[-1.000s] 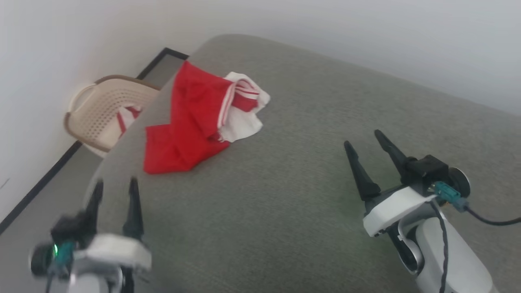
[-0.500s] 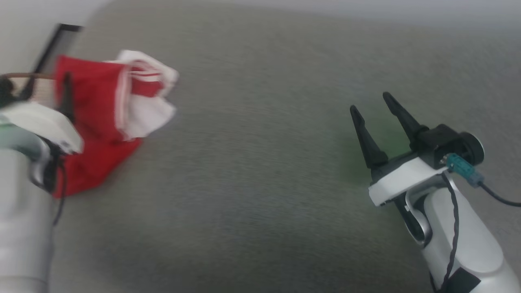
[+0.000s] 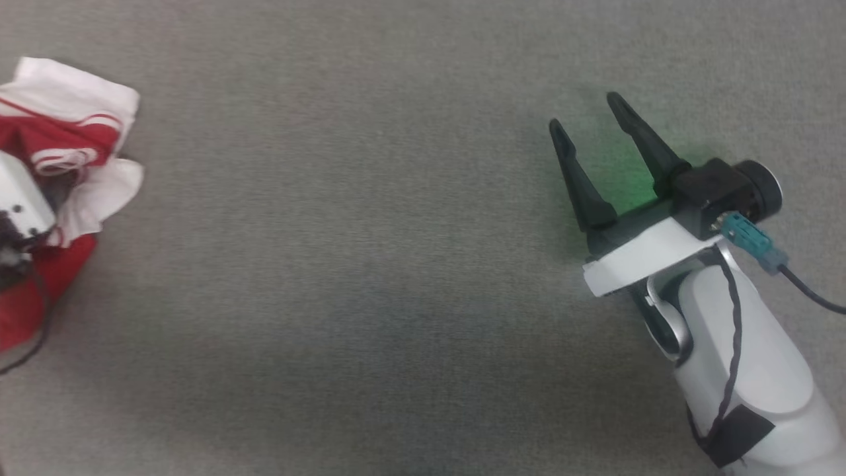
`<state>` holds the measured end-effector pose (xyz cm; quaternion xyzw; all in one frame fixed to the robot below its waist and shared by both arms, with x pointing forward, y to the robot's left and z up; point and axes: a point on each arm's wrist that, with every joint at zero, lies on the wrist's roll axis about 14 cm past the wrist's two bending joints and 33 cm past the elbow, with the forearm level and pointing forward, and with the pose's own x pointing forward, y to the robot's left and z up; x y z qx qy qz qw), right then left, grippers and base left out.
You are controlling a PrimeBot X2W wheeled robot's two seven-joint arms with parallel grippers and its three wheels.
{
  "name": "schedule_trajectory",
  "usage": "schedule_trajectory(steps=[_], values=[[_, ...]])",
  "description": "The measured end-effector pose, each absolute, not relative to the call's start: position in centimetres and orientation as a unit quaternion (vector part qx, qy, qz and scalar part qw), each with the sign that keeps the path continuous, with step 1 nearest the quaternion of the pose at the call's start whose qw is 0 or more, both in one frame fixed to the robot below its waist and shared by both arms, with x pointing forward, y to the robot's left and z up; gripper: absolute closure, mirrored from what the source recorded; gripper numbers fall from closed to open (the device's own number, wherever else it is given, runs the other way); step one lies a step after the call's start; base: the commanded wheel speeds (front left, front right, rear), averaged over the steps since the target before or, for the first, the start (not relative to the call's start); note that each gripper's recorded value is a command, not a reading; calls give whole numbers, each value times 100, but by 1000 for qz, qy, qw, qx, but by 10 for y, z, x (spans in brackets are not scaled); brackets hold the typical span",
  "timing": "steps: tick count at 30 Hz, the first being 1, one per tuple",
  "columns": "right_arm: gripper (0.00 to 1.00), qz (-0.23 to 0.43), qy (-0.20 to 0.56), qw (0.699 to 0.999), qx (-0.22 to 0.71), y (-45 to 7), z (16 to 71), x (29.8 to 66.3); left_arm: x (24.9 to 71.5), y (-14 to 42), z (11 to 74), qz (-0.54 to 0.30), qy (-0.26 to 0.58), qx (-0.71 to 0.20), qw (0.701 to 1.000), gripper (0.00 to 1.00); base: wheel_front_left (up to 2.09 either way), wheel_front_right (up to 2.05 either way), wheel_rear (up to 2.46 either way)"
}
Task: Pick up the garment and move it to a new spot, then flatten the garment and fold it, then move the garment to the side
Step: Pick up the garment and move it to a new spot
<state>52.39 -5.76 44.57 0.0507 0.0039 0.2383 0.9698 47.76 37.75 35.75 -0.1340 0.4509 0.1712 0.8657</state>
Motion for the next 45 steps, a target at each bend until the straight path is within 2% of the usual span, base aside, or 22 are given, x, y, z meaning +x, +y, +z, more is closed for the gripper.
schedule_trajectory(steps=[6, 7, 9, 15, 20, 25, 30, 37, 45], values=[[0, 236, 3, 971, 46, -62, 442, 525, 482, 371, 342, 163, 480, -147, 849, 2, 0, 0, 0], [0, 236, 2, 971, 45, -62, 443, 525, 483, 370, 343, 161, 480, -146, 850, 27, 0, 0, 0], [0, 238, -4, 970, 44, -61, 447, 525, 484, 370, 347, 159, 468, -148, 857, 99, 0, 0, 0], [0, 234, -26, 971, 50, -60, 470, 522, 486, 371, 370, 153, 404, -133, 892, 100, 0, 0, 0], [0, 223, -41, 972, 61, -62, 492, 510, 499, 374, 419, 147, 312, -138, 928, 100, 0, 0, 0], [0, 206, -57, 975, 67, -72, 512, 497, 517, 350, 476, 94, 237, -134, 958, 100, 0, 0, 0], [0, 180, -72, 978, 78, -87, 526, 490, 533, 312, 512, 26, 199, -119, 972, 100, 0, 0, 0], [0, 117, -80, 986, 93, -128, 532, 475, 561, 198, 554, -145, 167, -97, 970, 100, 0, 0, 0], [0, 32, -81, 991, 102, -186, 530, 455, 576, 57, 584, -320, 152, -61, 933, 100, 0, 0, 0]])
